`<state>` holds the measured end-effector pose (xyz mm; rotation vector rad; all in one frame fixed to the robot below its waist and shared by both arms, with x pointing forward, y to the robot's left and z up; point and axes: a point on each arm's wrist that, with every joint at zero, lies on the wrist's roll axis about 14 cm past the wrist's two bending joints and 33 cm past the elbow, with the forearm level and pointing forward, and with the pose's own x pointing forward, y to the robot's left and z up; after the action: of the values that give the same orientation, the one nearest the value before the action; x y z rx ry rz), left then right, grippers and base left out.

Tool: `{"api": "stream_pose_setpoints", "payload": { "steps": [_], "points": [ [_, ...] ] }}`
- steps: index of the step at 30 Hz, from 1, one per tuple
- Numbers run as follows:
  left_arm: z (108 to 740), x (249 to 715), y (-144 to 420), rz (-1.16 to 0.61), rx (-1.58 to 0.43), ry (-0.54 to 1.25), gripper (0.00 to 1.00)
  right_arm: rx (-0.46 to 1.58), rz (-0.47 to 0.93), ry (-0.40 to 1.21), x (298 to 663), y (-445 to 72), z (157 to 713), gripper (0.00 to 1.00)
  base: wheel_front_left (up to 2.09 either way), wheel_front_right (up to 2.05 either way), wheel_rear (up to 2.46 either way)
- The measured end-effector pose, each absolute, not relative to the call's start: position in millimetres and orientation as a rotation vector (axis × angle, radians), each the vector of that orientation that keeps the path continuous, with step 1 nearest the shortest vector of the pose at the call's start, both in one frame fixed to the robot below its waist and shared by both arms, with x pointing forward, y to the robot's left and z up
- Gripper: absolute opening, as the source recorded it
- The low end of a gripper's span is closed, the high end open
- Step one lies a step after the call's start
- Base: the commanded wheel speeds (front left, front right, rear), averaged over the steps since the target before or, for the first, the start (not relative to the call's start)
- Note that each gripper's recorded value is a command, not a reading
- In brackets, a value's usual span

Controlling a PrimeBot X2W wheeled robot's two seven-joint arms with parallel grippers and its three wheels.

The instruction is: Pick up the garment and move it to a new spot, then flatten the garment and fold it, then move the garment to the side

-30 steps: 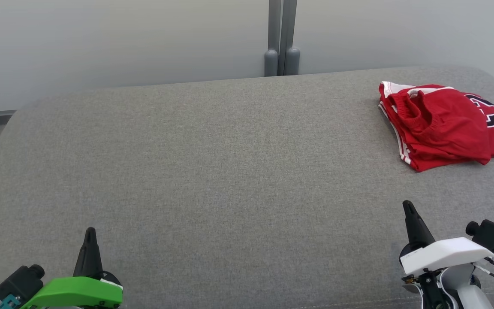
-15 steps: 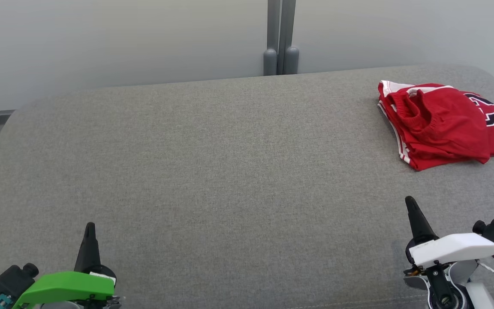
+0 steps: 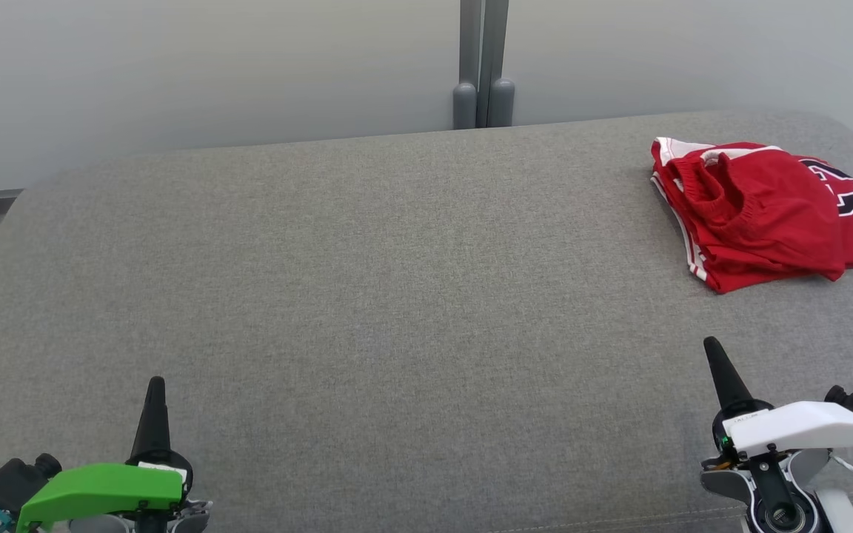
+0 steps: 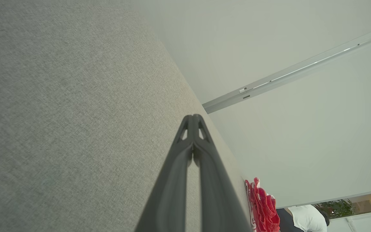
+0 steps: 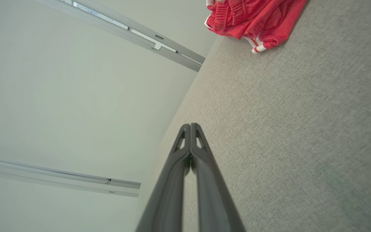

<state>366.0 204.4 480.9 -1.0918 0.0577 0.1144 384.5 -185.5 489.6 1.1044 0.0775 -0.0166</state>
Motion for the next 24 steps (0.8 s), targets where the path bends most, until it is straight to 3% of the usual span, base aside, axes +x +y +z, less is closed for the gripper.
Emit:
{"api": "stream_pose_setpoints", "payload": {
  "steps": [24],
  "points": [
    [489.2, 373.8, 201.7, 0.08, -1.325, 0.037, 0.0, 1.329, -0.012, 0.057, 388.1, -191.0, 496.2, 0.0, 0.0, 0.0, 0.0]
  ]
}}
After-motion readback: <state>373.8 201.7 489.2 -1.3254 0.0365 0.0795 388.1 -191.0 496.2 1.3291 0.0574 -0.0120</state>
